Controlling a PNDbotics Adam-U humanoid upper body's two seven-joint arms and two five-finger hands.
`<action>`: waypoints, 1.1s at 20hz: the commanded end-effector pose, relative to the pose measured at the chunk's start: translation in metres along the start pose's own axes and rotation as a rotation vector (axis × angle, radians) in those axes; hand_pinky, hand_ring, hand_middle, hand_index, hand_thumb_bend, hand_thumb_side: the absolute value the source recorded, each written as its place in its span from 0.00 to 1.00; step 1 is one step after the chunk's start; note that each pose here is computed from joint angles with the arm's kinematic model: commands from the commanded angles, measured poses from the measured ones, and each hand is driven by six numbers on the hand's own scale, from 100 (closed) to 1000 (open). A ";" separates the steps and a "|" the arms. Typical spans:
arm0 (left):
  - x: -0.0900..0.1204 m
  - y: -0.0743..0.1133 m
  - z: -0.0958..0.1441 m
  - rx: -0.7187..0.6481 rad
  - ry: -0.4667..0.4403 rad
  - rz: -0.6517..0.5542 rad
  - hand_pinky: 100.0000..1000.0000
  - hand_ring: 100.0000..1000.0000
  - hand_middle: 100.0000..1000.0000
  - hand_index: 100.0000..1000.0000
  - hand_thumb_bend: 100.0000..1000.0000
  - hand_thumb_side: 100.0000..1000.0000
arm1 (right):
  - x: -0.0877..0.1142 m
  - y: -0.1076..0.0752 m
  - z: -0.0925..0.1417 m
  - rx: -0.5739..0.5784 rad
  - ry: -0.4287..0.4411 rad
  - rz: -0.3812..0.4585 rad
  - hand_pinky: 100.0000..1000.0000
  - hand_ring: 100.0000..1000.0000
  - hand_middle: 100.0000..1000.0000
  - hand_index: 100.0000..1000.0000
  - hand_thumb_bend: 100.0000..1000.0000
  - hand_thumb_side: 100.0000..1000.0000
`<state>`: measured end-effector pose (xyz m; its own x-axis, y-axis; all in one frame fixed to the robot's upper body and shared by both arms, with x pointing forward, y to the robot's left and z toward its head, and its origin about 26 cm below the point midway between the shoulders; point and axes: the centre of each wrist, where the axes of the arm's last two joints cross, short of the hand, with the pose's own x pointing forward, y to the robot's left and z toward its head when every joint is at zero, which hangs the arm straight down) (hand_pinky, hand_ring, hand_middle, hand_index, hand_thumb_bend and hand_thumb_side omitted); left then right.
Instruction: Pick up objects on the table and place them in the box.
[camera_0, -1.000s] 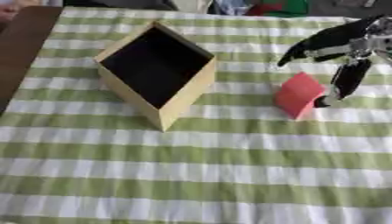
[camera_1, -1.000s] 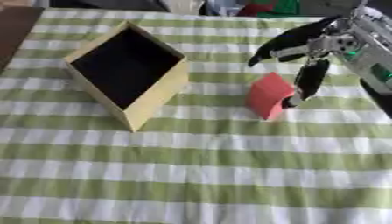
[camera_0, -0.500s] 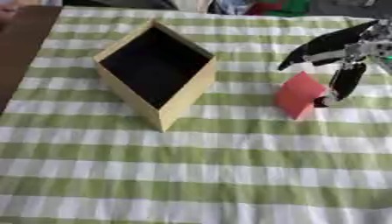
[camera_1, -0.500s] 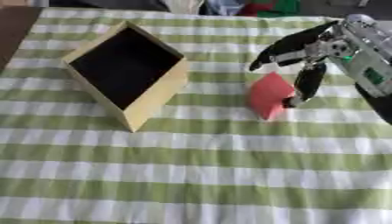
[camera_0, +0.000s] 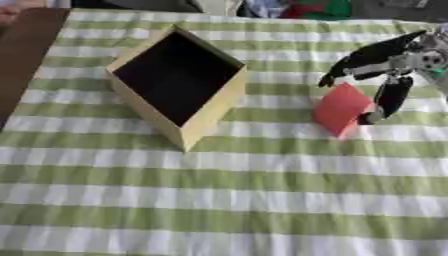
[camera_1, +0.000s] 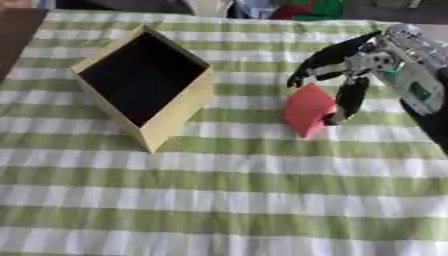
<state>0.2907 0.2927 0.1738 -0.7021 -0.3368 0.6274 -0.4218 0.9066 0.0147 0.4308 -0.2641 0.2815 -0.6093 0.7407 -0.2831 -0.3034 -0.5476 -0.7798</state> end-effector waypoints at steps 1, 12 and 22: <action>0.006 0.002 -0.006 -0.002 -0.032 0.002 1.00 0.42 0.43 0.69 0.00 0.01 | -0.006 -0.011 0.012 -0.021 0.020 0.013 0.93 0.93 0.57 0.69 0.31 0.00; 0.006 0.002 -0.006 -0.004 -0.035 0.001 1.00 0.42 0.43 0.69 0.00 0.01 | -0.002 -0.028 0.033 -0.113 0.034 -0.013 0.88 0.87 0.40 0.45 0.15 0.00; 0.006 0.003 -0.007 -0.004 -0.038 -0.004 1.00 0.42 0.43 0.69 0.00 0.01 | 0.009 -0.059 0.061 -0.274 0.029 -0.033 0.87 0.86 0.37 0.42 0.00 0.00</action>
<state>0.2908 0.2928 0.1739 -0.7026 -0.3364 0.6271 -0.4213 0.9068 0.0144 0.4074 -0.2450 0.3387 -0.5951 0.7640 -0.2492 -0.1592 -0.4160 -0.8953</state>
